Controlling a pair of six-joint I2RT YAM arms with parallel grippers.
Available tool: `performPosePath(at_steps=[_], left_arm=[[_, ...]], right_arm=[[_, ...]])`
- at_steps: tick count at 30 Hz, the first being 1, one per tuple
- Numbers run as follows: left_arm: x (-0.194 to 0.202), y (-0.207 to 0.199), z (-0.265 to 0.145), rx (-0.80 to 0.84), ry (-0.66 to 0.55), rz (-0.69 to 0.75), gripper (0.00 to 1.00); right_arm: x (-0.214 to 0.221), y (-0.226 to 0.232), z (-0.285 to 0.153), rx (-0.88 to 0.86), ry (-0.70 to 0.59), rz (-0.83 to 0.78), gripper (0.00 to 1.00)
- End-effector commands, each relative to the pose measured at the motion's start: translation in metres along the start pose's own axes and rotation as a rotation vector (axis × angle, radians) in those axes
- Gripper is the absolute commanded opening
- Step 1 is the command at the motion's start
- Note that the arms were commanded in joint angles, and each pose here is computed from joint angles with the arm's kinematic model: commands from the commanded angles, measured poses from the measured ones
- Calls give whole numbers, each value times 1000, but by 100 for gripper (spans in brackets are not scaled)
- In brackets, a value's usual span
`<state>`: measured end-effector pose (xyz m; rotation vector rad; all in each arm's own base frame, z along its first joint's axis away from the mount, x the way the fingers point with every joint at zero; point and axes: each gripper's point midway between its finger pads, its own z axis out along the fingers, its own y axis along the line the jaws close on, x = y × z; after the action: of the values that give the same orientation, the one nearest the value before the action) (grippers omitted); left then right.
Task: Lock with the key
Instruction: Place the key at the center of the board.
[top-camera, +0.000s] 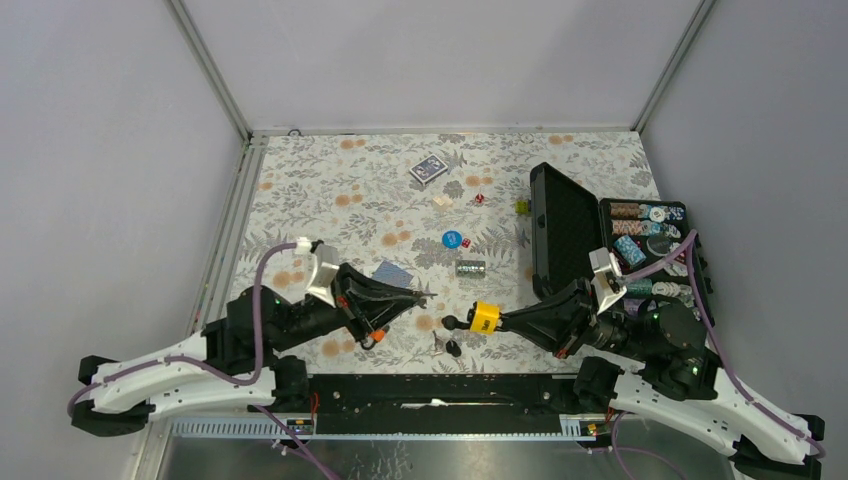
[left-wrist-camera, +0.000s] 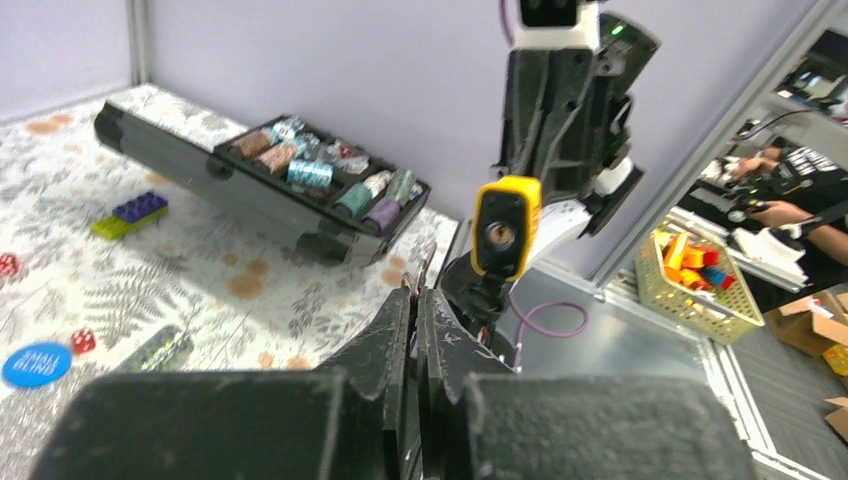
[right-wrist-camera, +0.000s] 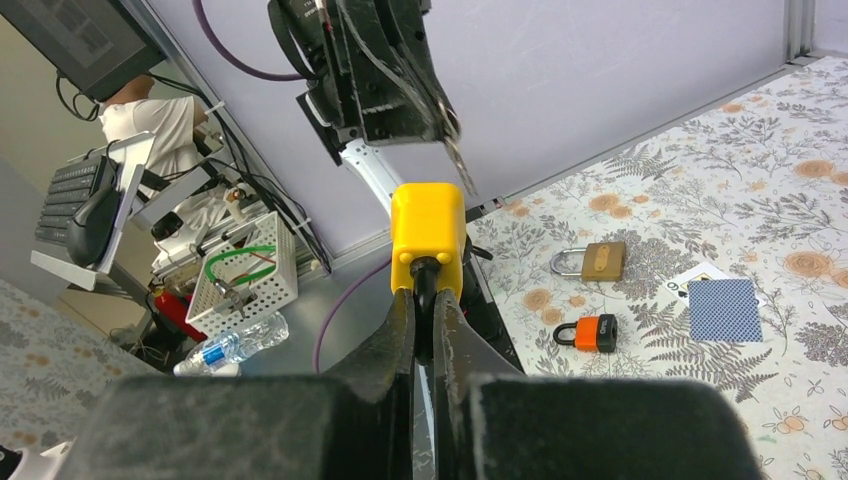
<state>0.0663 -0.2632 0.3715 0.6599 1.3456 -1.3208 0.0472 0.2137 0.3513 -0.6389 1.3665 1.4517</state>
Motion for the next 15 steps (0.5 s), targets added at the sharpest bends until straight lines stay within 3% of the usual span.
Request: performPosePath(at_steps=[1,7,15], left_arm=[[39,27,8,-115,96,-6,0],[116,53,23,-203,210,-126,0],[222,92,22,-368,271,-401,0]], right_arm=[[-33,11,2,-28,-111,-34,0],[-29,6,3,-1,-98,-28,0],[-23,-7,1,62,-82,-31,0]])
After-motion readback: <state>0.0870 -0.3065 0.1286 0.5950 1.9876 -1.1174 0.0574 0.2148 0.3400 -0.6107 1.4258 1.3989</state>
